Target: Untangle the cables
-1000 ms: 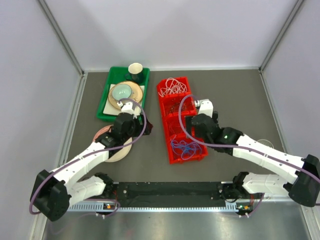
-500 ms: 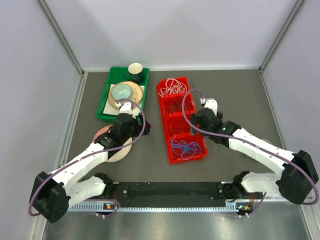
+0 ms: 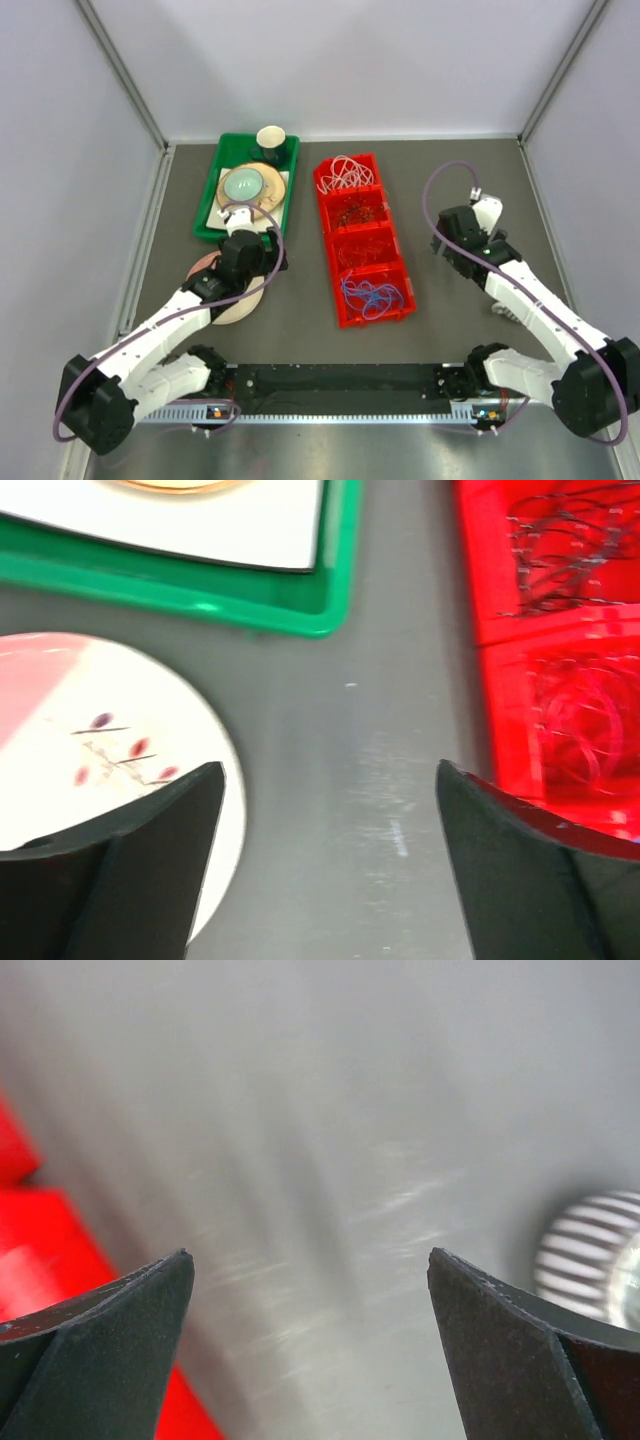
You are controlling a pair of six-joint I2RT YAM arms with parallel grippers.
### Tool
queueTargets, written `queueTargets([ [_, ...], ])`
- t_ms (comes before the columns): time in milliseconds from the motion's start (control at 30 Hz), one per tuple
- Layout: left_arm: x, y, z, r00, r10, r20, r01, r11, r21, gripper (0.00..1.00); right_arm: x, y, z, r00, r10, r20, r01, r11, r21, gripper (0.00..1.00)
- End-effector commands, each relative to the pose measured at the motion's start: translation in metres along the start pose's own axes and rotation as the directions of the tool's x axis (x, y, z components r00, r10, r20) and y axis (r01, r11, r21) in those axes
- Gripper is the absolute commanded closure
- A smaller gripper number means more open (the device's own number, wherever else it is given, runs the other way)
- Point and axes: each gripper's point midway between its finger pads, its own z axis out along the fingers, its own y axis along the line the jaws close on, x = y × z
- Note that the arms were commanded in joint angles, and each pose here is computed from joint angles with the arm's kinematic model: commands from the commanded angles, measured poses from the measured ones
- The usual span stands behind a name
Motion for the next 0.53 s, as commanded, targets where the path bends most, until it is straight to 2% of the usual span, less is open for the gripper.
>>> queueTargets([
  [0, -0.024, 0.024, -0.012, 0.996, 0.004, 0.088, 0.006, 0.993, -0.118, 0.02, -0.008, -0.036, -0.006, 0.995, 0.089, 0.047, -0.093, 0.991, 0.096, 0.01],
  [267, -0.026, 0.035, -0.013, 0.996, -0.024, 0.085, 0.036, 0.99, -0.136, 0.01, -0.017, -0.051, -0.017, 0.987, 0.108, 0.119, -0.121, 0.987, 0.109, 0.01],
  [500, -0.024, 0.03, -0.01, 0.996, -0.035, 0.076, 0.044, 0.993, -0.113, 0.01, -0.01, -0.049, -0.017, 0.988, 0.119, 0.093, -0.128, 0.987, 0.101, 0.01],
])
